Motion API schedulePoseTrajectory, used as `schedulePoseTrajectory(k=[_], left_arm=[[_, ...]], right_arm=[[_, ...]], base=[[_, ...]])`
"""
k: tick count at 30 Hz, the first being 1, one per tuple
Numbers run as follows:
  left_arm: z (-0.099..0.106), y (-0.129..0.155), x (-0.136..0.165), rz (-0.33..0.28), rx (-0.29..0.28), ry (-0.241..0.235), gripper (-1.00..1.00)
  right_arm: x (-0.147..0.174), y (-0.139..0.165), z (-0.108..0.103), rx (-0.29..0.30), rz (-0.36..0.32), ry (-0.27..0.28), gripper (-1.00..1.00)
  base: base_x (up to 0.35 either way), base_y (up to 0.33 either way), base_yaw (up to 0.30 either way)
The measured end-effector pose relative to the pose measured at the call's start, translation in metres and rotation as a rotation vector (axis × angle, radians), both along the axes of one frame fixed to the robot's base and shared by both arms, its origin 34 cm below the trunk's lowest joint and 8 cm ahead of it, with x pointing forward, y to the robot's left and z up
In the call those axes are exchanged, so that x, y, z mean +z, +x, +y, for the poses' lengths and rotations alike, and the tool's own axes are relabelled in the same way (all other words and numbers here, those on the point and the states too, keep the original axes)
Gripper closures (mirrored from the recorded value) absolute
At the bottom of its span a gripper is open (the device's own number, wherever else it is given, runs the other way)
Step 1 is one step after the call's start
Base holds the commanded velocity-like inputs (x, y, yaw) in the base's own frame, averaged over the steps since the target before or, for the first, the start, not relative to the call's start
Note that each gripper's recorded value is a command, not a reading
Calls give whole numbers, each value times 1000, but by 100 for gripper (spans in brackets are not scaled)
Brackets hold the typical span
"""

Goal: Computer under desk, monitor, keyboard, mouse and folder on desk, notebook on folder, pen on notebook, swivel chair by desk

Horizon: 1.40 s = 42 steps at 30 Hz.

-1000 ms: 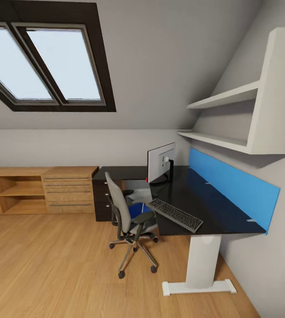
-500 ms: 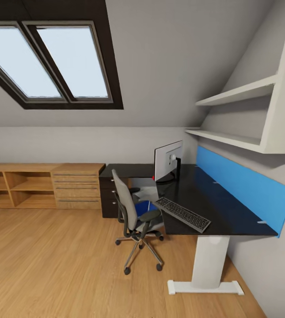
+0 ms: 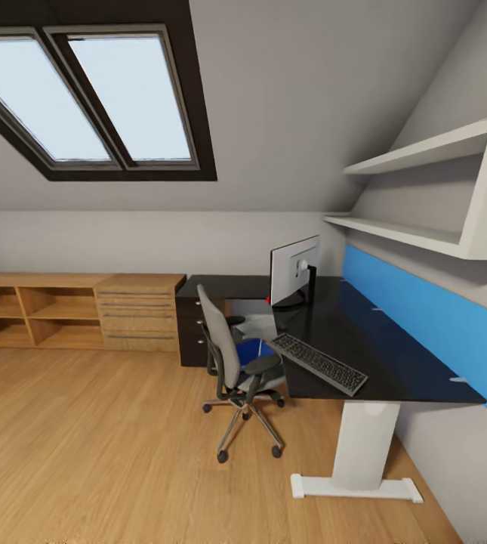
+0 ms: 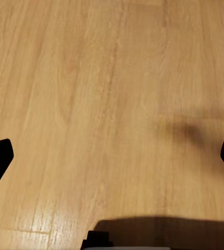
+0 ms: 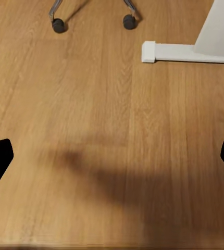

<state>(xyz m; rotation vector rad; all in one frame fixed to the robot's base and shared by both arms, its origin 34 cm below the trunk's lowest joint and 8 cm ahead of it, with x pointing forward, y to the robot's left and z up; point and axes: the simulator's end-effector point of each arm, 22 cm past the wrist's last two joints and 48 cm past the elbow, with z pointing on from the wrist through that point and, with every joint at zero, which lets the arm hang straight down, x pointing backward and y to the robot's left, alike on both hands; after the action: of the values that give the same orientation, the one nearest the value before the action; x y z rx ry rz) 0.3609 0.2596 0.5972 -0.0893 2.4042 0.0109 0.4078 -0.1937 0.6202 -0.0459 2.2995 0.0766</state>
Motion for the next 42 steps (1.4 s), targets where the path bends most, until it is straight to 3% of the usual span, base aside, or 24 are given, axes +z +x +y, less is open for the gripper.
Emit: schedulePoseTrajectory(k=[20,42], left_arm=[[0,-10,-7,31,2,0,-100],[1,-22,-14,66,2,0,-100]], right_arm=[[-1,-2,-6,-7,-12,-4,-100],[-10,-12,-7,-6,21,-6,-100]], base=[[-78,60,47],[-46,41,80]])
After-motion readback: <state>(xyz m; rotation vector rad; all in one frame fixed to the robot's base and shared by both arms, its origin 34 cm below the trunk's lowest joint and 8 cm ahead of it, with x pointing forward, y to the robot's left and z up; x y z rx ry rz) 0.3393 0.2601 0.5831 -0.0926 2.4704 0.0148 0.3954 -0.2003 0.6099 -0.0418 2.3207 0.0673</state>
